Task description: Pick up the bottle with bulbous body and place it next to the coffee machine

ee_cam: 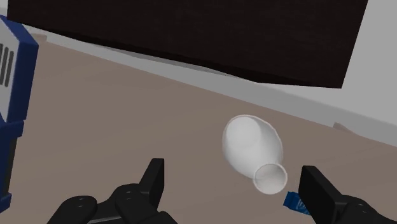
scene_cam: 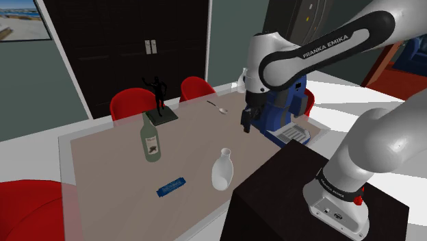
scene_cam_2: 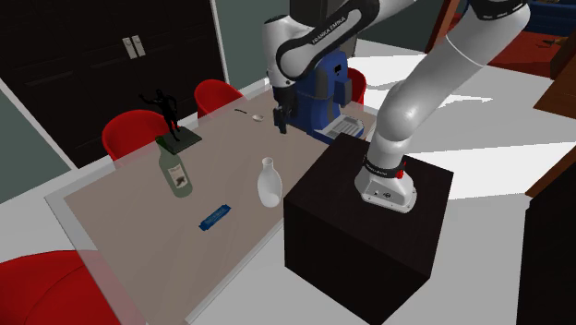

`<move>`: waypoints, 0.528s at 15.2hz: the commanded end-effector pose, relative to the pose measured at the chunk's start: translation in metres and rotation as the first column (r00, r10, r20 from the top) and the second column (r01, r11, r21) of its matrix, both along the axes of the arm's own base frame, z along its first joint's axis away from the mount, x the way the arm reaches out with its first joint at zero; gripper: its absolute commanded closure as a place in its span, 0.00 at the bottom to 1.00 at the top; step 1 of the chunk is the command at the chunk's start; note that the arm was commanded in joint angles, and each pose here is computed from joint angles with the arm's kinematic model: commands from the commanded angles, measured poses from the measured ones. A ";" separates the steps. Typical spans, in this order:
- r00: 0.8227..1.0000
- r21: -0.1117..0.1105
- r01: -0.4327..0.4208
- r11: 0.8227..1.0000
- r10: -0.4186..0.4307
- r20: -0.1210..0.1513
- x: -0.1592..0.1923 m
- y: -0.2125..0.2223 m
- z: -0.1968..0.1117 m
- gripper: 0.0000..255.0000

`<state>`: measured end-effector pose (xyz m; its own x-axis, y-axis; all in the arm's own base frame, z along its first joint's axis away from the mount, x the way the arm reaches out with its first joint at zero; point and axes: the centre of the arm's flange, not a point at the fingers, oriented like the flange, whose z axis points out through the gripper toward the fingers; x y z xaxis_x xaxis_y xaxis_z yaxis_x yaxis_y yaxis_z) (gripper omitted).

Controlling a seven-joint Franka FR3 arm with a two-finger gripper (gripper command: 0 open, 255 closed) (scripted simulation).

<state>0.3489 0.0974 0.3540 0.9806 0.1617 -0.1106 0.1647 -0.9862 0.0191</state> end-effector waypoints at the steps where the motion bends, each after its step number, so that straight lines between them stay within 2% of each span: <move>1: 1.000 0.005 -0.001 1.000 0.001 0.015 0.006 0.010 -0.023 0.00; 8: 0.999 0.019 -0.006 1.000 0.005 0.054 0.030 0.051 -0.098 0.00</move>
<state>0.3773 0.1422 0.2689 0.9838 0.1679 -0.0630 0.1690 -0.9855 0.0129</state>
